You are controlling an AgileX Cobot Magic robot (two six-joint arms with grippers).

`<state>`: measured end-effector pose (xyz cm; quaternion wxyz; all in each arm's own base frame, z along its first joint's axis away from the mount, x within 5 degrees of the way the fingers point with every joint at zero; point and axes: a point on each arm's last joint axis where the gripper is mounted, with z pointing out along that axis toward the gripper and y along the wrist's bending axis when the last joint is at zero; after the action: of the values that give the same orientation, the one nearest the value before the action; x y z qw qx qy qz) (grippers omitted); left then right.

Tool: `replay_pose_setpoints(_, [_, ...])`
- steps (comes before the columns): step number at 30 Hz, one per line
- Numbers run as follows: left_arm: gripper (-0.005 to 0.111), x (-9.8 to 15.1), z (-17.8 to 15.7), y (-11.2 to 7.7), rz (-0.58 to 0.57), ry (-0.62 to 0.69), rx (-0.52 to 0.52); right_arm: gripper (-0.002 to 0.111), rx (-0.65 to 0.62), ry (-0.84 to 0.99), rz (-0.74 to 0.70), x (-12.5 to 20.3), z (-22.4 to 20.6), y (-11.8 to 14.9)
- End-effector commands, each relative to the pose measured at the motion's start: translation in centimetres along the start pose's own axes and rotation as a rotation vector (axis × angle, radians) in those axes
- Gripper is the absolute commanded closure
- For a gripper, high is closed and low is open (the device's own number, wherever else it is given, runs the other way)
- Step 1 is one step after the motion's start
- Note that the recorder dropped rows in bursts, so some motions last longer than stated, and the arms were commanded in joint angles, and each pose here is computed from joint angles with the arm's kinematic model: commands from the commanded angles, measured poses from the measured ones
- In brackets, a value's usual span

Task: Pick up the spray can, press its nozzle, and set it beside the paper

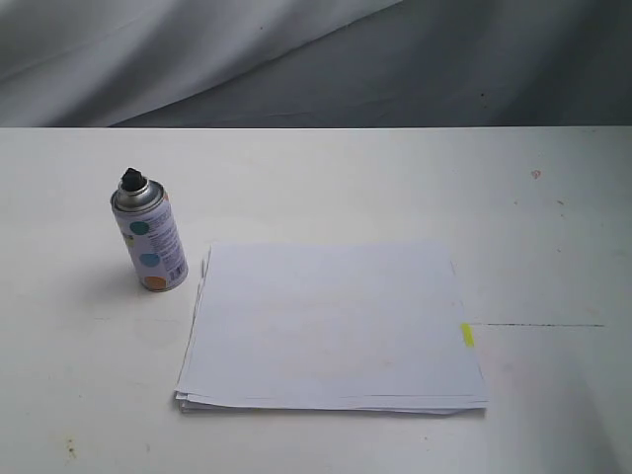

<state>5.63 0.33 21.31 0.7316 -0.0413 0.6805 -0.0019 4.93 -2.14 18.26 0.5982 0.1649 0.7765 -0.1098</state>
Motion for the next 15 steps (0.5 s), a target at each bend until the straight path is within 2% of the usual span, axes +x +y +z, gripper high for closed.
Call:
replay_pose_setpoints(1, [0.107,-1.7,-0.2,-0.1,0.004,-0.206,0.01,0.108,-0.003,0.0,-0.001,0.1,0.0,0.0])
replay_pose_setpoints(8, [0.107,-2.1,-0.3,-0.1,0.004,-0.245,0.012,0.108,-0.003,0.0,-0.001,0.1,0.0,0.0])
replay_pose_setpoints(15, [0.107,-3.3,-0.6,-0.2,-0.021,-0.362,0.022,0.108,-0.003,0.0,-0.001,0.1,0.0,0.0])
